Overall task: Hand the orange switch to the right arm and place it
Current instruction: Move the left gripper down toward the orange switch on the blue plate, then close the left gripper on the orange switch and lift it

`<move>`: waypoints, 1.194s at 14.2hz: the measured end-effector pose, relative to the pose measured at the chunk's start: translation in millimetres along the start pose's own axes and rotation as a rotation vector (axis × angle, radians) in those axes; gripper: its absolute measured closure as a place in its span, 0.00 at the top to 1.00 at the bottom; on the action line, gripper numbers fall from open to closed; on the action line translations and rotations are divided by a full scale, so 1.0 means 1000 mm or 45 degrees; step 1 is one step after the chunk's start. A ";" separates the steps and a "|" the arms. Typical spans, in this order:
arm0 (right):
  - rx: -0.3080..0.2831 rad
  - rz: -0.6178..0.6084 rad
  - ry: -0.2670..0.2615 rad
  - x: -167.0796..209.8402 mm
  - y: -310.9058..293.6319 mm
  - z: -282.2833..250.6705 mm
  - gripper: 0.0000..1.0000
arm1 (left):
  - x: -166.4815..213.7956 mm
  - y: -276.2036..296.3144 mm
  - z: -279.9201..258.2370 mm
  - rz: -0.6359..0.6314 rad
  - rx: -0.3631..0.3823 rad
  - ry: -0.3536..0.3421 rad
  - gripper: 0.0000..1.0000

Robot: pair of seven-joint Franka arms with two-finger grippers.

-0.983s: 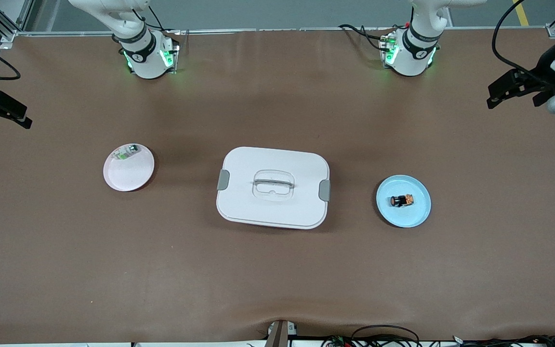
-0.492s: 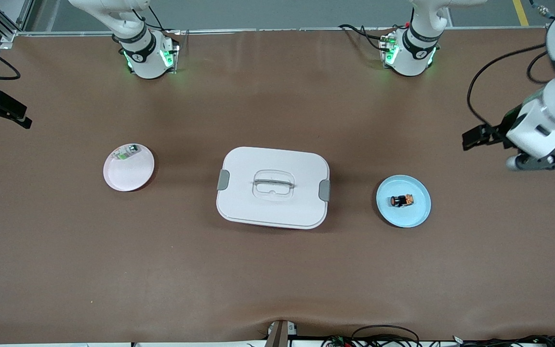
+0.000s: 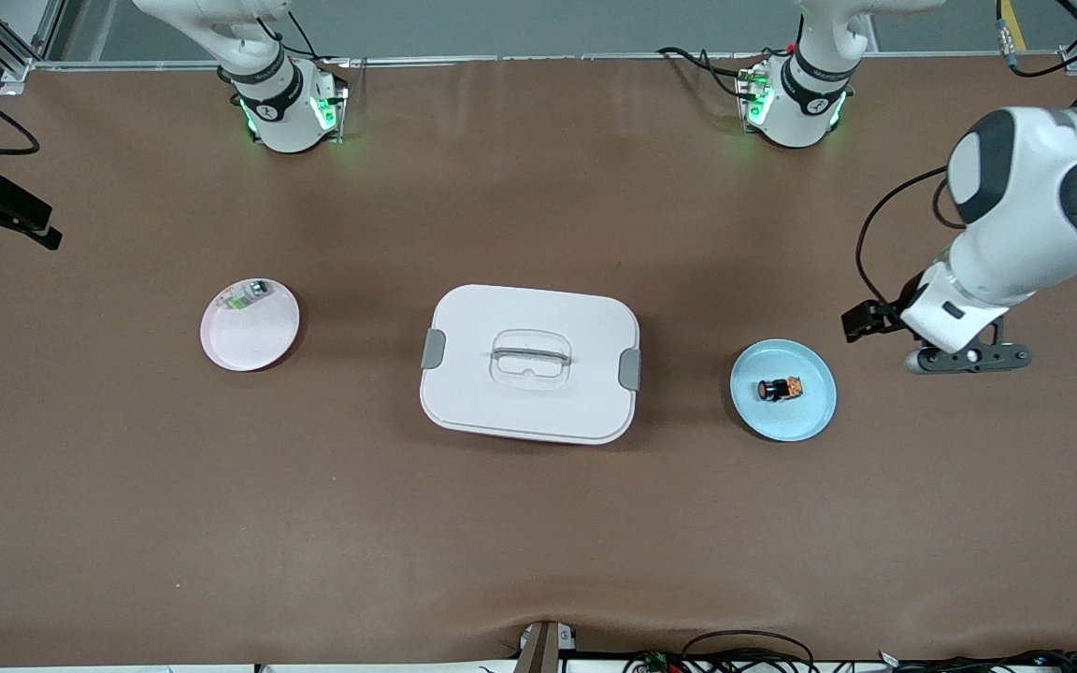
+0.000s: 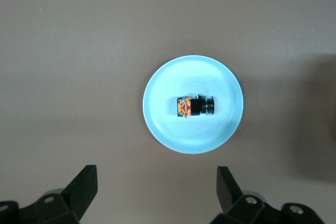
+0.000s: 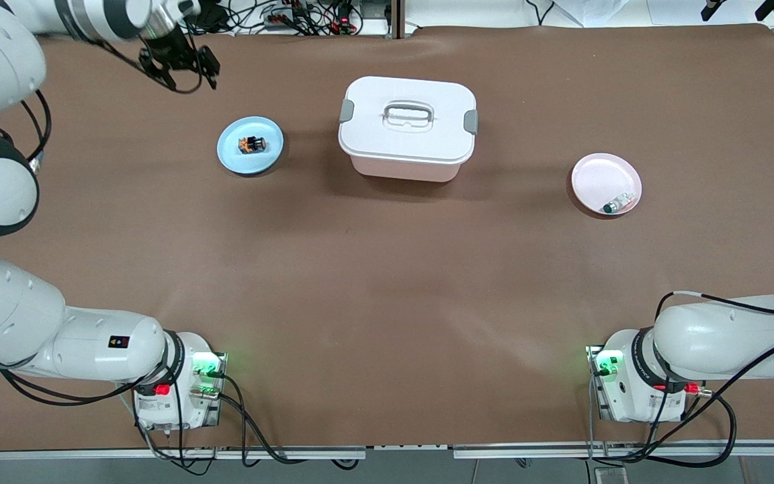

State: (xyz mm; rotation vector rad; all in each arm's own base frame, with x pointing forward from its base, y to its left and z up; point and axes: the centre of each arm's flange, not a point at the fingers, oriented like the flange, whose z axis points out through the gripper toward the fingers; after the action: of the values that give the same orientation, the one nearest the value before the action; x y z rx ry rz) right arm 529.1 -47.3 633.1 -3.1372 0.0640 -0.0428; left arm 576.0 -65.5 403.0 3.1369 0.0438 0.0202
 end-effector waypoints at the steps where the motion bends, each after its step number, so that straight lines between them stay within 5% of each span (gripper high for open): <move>1: 0.000 0.000 0.000 0.000 0.000 0.000 1.00 | -0.003 0.000 0.018 -0.001 -0.002 0.010 1.00; 17: 0.000 -0.001 0.010 0.000 0.000 -0.004 1.00 | 0.005 0.028 0.188 0.004 -0.056 0.092 1.00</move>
State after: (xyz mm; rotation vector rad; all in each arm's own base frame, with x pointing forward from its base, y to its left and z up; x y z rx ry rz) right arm 529.2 -47.0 636.7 -3.1376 0.0632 -0.0546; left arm 583.9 -94.5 215.4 3.0915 0.0386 0.1321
